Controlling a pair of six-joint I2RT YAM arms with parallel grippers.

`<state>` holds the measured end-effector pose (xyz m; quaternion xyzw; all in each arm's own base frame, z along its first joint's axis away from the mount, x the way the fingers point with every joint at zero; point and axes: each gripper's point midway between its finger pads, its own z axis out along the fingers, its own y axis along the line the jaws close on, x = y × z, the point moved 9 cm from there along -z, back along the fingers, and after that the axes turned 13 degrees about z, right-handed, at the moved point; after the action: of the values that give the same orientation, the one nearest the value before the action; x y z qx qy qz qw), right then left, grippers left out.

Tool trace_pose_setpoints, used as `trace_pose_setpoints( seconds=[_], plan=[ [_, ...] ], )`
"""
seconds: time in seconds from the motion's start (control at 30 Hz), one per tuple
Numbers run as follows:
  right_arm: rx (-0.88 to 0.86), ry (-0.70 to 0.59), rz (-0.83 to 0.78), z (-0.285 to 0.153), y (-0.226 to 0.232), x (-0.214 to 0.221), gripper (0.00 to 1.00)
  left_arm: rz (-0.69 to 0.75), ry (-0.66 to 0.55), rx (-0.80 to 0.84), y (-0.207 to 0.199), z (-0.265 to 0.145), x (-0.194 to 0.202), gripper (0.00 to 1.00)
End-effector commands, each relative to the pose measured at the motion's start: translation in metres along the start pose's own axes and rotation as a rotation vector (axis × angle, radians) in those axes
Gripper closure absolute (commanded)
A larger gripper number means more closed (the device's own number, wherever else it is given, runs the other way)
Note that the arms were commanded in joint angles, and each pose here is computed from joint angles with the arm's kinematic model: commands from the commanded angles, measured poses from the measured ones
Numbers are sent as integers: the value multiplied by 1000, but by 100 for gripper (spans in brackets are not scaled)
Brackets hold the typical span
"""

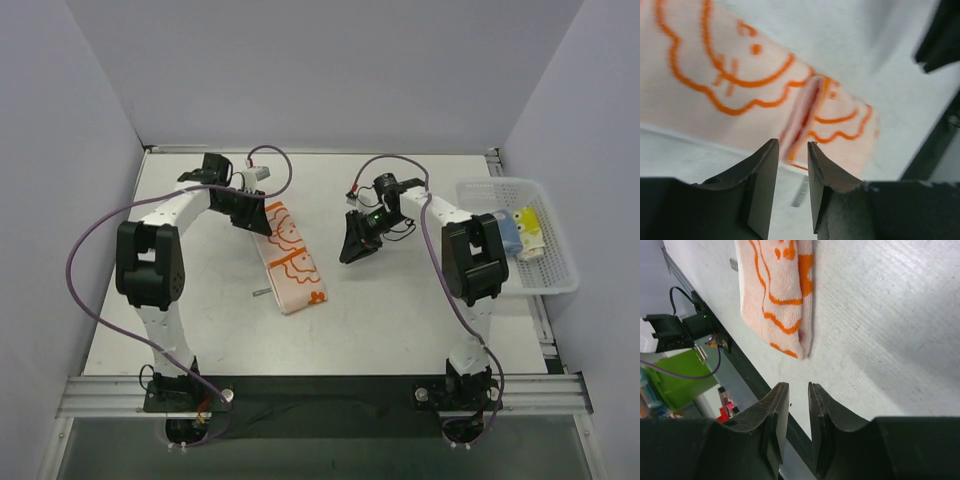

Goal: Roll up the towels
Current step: Fold the towel

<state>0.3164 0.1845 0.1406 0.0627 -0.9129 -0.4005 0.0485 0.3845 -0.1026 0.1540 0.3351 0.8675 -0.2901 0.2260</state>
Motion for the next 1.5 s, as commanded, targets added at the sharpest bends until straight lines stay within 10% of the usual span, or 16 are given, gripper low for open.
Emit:
trace_pose_setpoints(
  seconds=[0.0, 0.27, 0.53, 1.03, 1.47],
  plan=[
    [-55, 42, 89, 13, 3, -1, 76, -36, -175, 276, -53, -8, -12, 60],
    [-50, 12, 192, 9, -15, -7, 77, -106, -22, 443, -117, 54, 25, 62],
    [-6, -63, 209, -17, -29, -3, 76, -81, 290, 303, -78, 113, 66, 64],
    [-26, -122, -19, -4, 37, -26, 53, 631, 63, 107, -126, -19, 44, 37],
    [-72, 44, -47, 78, 75, -28, 97, 1060, 62, -267, -168, 15, 87, 30]
  ],
)
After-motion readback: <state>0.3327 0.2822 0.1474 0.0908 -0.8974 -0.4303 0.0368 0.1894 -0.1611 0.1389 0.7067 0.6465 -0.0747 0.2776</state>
